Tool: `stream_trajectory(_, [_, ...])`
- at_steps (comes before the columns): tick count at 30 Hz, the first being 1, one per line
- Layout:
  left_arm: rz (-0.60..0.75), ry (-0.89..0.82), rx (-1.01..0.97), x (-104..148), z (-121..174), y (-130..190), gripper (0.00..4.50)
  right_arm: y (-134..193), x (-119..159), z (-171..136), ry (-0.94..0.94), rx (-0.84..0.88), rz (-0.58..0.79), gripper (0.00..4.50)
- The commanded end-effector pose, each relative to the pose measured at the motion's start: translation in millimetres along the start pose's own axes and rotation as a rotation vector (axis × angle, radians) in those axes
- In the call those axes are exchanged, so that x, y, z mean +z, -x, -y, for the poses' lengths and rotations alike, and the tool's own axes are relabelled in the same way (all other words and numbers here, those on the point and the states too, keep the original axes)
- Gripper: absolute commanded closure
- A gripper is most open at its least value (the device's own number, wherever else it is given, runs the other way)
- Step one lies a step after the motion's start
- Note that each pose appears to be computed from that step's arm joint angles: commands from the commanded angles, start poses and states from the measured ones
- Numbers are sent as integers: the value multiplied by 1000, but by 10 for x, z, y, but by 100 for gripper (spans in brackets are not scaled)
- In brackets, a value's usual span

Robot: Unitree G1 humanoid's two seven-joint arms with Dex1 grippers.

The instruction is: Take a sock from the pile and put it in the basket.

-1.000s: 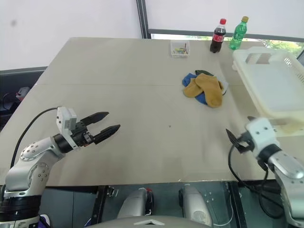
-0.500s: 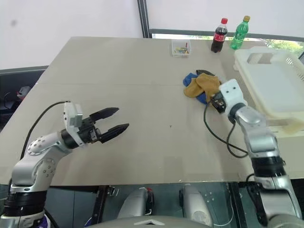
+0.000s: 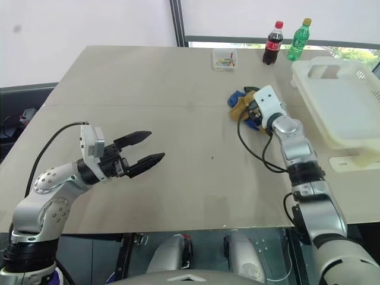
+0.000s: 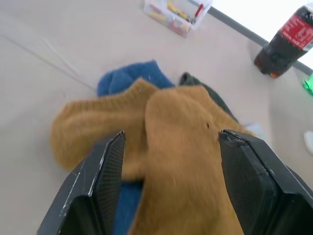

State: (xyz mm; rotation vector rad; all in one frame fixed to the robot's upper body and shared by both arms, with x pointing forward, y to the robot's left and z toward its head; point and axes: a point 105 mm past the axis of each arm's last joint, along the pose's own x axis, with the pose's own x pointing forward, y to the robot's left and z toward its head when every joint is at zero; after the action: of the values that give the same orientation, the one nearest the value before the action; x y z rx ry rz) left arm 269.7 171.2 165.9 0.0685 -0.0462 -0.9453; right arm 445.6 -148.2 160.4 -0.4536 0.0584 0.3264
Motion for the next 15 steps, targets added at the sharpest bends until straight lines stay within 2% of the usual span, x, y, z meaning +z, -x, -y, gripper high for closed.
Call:
stream_trajectory(1, [25,-30,-14,91,57,-16,0,-116,120,39,26,-50,13,134])
stream_trajectory(9, [24,-34,1,101,45,12,0,-308,62,-39,148,-86,-27,134])
stream_trajectory(13, [22,-34,12,101,56,33,0,-347,61,-57,142,-94,-30,134])
stream_trajectory(15, [21,-35,19,102,55,38,0,-352,65,-48,137,-100,-27,200])
